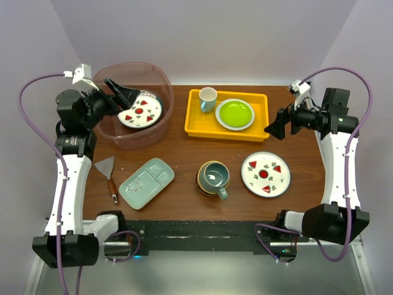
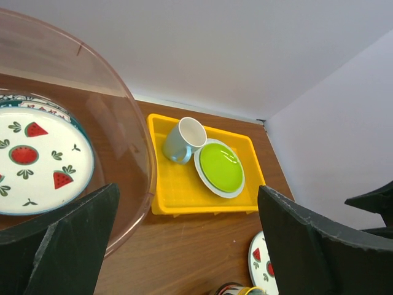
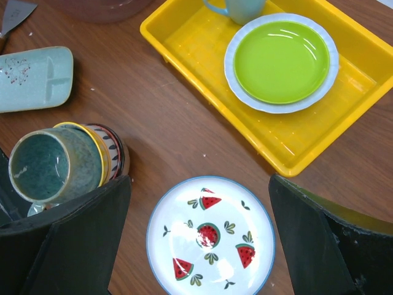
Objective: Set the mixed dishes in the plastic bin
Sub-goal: Pick up the plate at the center of the board.
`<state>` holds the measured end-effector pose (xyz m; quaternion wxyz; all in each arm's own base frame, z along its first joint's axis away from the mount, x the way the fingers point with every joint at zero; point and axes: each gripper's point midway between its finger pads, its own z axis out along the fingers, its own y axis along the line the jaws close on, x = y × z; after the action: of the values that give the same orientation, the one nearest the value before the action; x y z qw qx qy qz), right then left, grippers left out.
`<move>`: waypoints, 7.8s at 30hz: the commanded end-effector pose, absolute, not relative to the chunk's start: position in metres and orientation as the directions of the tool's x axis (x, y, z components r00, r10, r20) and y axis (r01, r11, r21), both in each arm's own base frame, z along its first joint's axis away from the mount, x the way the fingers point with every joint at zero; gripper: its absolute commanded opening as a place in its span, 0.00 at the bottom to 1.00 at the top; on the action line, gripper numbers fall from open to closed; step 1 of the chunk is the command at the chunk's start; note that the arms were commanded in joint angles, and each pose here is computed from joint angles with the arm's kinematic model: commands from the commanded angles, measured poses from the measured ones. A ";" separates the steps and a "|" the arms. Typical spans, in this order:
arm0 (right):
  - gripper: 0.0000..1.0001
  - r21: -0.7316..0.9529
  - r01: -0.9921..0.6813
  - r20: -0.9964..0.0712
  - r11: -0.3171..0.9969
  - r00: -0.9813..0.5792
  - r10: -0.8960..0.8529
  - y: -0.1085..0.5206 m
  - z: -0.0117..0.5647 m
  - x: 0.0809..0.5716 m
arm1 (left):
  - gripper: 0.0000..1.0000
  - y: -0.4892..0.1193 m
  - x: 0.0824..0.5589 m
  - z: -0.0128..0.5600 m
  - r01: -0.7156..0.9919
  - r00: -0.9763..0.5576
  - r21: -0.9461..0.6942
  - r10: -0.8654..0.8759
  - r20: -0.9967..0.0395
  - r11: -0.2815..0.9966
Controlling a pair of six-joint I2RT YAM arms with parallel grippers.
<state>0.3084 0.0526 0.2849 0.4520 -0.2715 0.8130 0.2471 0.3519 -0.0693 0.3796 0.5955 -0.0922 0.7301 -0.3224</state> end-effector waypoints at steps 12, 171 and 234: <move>0.98 0.136 -0.657 -0.822 0.742 -0.492 -0.285 0.043 0.253 0.299 | 1.00 -0.088 0.333 0.393 0.388 -0.261 -0.556 -0.491 -0.831 0.735; 0.00 -0.029 -0.792 -0.666 0.610 -0.440 -0.603 0.004 0.195 0.289 | 1.00 -0.274 0.296 0.320 0.710 -0.542 -0.532 -0.125 -0.831 0.461; 0.00 -0.144 -0.838 -0.726 0.526 -0.272 -0.632 0.031 0.250 0.281 | 1.00 -0.347 0.289 0.301 0.823 -0.379 -0.355 -0.038 -0.925 0.444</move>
<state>0.2802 0.0140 0.2123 0.3241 -0.4536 0.8198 0.1310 0.2821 -0.3365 0.2794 0.4394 0.2585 0.7340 -0.4487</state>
